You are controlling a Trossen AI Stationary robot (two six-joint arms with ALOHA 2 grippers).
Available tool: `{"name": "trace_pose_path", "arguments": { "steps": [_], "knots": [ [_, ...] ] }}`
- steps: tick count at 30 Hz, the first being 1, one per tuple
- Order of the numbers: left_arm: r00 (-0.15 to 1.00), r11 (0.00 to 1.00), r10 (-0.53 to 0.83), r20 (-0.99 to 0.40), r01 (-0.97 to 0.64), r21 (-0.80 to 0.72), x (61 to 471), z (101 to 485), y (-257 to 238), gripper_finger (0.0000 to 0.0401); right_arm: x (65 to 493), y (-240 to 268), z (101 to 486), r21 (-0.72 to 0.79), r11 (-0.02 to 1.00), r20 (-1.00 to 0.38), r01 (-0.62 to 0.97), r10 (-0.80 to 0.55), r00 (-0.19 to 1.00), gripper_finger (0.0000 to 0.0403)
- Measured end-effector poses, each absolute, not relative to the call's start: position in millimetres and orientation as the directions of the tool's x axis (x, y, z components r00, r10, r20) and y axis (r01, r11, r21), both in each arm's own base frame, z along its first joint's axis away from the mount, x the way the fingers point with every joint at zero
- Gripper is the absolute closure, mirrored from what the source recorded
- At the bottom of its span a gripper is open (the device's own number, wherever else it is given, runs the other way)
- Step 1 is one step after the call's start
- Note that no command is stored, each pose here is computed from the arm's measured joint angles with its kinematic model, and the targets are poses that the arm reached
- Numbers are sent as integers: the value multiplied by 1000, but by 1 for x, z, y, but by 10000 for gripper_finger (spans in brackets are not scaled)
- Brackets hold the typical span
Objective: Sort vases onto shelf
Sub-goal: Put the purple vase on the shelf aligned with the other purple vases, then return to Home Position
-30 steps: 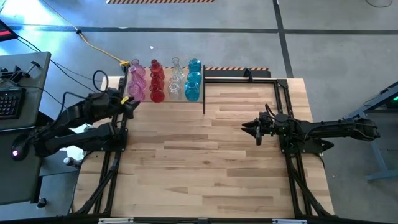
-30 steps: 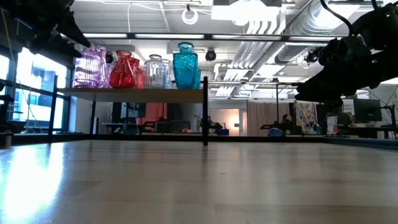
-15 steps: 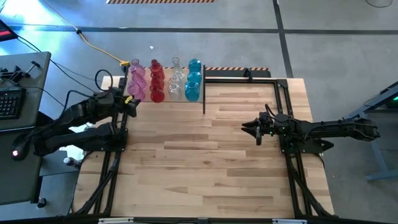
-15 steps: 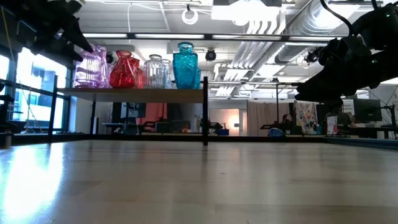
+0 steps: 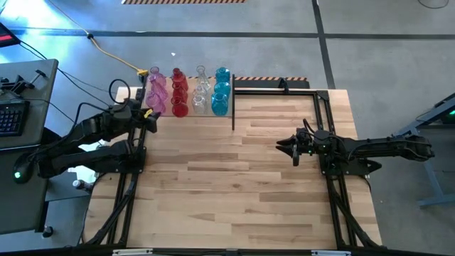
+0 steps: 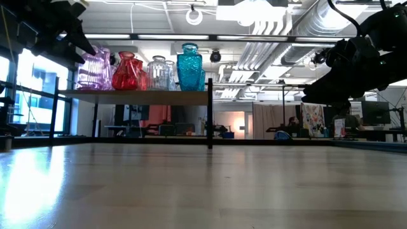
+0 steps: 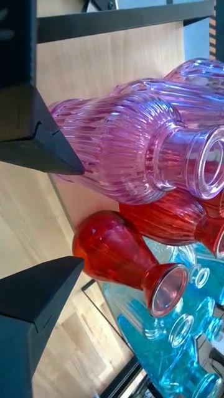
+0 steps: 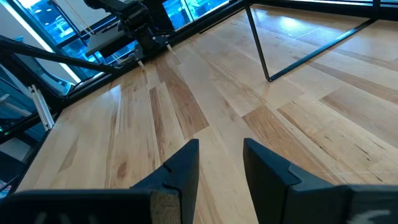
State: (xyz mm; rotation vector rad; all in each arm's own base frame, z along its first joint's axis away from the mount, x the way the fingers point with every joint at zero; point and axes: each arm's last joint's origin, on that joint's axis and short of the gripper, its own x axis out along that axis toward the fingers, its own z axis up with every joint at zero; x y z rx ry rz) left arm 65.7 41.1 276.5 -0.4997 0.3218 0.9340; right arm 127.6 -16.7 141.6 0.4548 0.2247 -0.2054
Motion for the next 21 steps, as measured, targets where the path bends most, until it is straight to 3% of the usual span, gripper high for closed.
{"name": "trace_pose_path", "arguments": {
  "steps": [13, 21],
  "knots": [
    [595, 515, 669, -446, -803, -299, 68, 279, 41, 182, 128, -17, 142, 410, 879, -260, 245, -146, 955, 293],
    [678, 599, 627, -383, -734, -320, 60, 285, 35, 182, 128, -17, 142, 410, 878, -259, 245, -146, 955, 293]
  ]
}}
